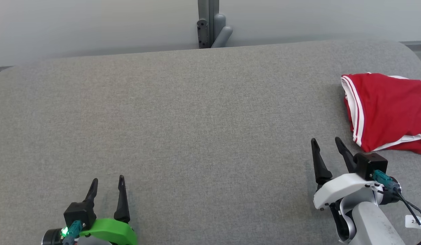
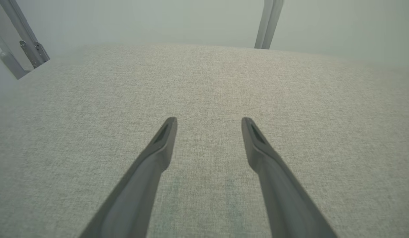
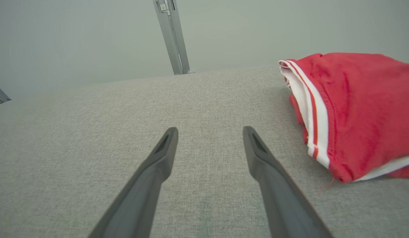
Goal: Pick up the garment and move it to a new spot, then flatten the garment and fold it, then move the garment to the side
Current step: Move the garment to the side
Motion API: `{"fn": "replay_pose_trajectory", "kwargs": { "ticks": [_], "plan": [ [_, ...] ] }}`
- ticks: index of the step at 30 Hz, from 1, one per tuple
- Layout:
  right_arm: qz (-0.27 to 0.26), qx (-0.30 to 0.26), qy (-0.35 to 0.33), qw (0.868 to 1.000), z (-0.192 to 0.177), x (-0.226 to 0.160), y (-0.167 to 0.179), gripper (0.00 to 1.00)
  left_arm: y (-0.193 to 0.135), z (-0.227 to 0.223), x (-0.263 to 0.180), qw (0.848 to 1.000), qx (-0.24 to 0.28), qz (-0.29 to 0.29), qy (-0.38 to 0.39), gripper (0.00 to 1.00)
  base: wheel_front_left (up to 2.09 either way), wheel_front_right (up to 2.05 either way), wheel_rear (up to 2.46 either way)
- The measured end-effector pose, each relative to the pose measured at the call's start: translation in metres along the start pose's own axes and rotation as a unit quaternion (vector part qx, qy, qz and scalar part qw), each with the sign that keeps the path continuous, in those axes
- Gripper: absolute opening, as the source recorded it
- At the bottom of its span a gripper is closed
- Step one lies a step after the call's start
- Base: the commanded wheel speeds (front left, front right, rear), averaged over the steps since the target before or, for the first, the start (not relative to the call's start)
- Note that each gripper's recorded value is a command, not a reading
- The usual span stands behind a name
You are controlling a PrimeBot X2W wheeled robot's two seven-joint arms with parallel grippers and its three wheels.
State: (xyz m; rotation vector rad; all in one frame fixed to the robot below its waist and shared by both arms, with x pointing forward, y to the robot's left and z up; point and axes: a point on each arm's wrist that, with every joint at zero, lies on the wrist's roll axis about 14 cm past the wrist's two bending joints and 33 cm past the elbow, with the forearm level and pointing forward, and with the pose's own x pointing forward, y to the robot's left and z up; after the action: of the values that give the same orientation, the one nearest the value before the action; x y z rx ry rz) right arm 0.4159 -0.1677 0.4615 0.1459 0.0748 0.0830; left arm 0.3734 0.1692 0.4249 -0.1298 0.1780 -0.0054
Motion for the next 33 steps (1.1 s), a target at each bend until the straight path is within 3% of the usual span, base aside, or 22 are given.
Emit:
{"fn": "replay_pose_trajectory", "kwargs": {
  "ticks": [19,33],
  "plan": [
    [0.008,-0.055,-0.024,0.998,0.016,-0.018,0.003,1.00,-0.004,0.015,-0.005,1.000,-0.009,-0.011,-0.024,1.00,0.00,0.00,0.00],
    [0.012,-0.051,-0.023,0.998,0.016,-0.021,0.006,1.00,-0.007,0.014,-0.003,1.000,-0.011,-0.017,-0.021,1.00,0.00,0.00,0.00]
  ]
}}
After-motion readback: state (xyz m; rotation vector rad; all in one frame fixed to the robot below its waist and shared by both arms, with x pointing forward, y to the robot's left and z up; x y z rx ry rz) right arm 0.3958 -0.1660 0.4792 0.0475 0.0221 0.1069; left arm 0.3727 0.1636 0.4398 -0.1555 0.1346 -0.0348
